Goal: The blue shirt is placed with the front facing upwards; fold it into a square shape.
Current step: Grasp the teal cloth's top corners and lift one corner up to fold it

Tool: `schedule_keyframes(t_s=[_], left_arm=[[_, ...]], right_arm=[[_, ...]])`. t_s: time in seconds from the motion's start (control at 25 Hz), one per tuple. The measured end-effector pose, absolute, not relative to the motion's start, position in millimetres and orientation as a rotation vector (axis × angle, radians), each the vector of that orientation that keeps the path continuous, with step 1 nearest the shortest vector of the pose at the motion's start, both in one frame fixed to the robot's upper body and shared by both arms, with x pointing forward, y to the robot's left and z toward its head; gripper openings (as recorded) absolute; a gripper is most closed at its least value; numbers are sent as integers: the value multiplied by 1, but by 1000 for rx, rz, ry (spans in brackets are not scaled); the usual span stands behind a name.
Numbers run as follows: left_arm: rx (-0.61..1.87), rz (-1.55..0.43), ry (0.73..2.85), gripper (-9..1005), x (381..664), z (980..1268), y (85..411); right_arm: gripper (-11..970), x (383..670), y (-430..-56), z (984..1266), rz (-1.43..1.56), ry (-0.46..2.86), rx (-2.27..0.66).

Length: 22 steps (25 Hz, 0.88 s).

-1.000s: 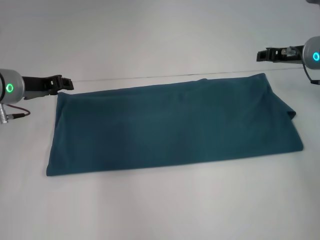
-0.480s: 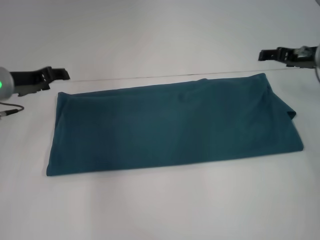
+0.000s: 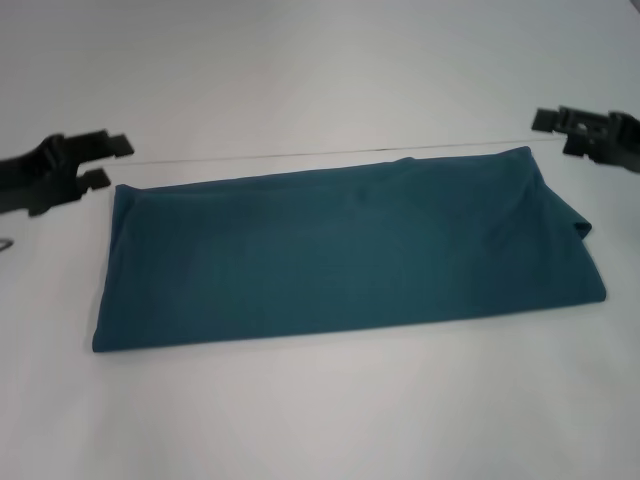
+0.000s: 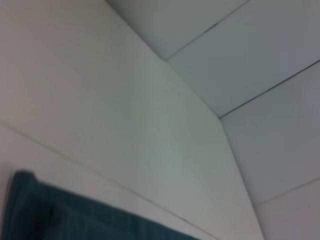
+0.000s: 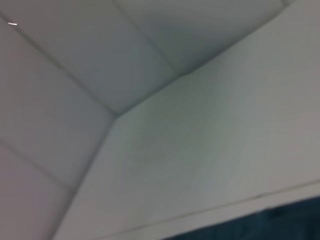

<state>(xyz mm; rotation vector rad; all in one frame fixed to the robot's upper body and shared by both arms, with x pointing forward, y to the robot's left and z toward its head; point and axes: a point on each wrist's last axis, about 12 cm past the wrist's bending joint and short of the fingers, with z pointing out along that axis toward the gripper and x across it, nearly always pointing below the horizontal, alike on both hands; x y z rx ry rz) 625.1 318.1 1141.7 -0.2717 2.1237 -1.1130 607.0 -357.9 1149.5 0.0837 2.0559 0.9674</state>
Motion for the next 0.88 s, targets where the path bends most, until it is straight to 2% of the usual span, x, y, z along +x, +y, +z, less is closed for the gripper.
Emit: schedule_keyframes(t_s=[0.28,0.44,0.76,0.88], left_arm=[[-382,-1197,2138,657,589,1111,332],[-428,-1196,2160,657,576,1091,329],[-208,-1030,2166,658,586,1089,323],[-215,-1001,2175,658,592,1083,314]], right_arm=[[946,556,-373,1129,1121,2037,38],[946,539,-372,1118,1176,2032,6],[947,529,-371,1106,1219,2028,12],[946,531,-372,1105,1203,2031,19]])
